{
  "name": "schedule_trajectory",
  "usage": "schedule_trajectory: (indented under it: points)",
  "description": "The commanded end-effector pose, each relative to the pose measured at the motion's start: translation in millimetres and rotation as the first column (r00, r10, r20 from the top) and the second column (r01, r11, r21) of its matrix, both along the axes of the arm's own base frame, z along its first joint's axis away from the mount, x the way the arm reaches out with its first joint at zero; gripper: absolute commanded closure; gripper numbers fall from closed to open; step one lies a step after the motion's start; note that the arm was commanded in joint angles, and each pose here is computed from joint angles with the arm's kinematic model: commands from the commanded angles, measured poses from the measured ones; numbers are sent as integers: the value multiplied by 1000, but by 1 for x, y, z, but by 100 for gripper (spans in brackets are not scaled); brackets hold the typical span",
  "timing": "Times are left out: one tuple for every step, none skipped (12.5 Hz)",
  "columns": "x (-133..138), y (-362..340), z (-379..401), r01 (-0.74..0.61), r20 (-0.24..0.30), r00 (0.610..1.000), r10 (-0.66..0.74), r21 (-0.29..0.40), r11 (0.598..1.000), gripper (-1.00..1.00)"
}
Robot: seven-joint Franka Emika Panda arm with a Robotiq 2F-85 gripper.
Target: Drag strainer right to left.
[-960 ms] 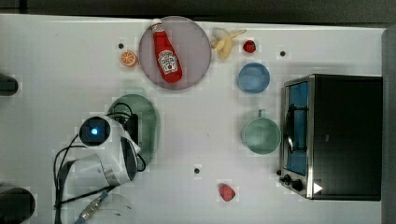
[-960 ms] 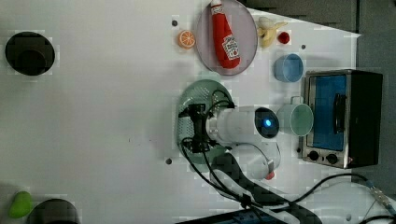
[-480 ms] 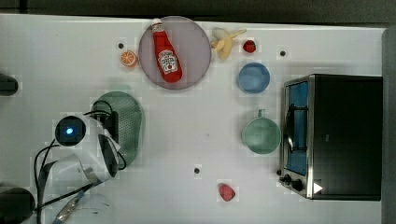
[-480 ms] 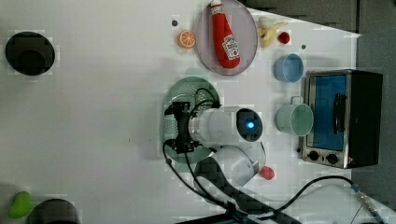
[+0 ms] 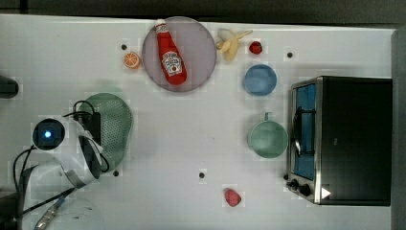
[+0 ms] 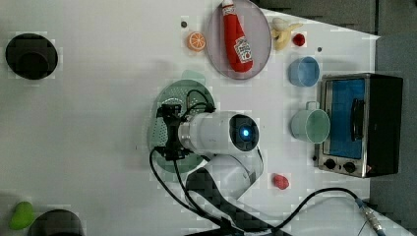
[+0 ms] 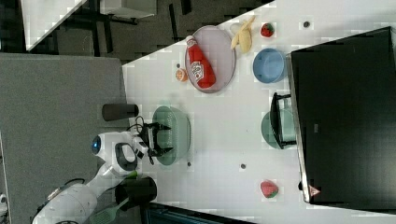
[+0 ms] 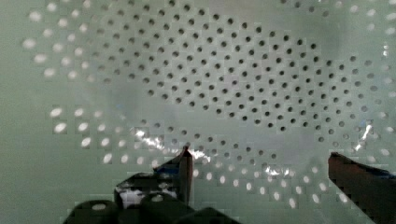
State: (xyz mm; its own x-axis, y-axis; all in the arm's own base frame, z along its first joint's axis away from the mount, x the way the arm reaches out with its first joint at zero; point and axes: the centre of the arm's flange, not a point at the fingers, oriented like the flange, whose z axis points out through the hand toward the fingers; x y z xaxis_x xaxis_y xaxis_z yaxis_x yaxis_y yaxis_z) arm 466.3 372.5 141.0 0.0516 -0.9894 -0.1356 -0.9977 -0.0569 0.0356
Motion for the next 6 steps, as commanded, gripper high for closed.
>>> schedule_trajectory:
  points:
    - [-4, 19, 7, 39, -16, 999, -39, 5, 999, -100]
    - [-4, 24, 8, 43, -17, 999, -43, 13, 999, -100]
    - [-5, 30, 8, 36, -13, 999, -36, 18, 999, -100]
    - [-5, 37, 9, 31, -7, 999, -31, 25, 999, -100]
    - [-6, 42, 9, 33, -11, 999, -33, 29, 999, -100]
    - [-4, 46, 10, 33, -4, 999, -33, 37, 999, -100]
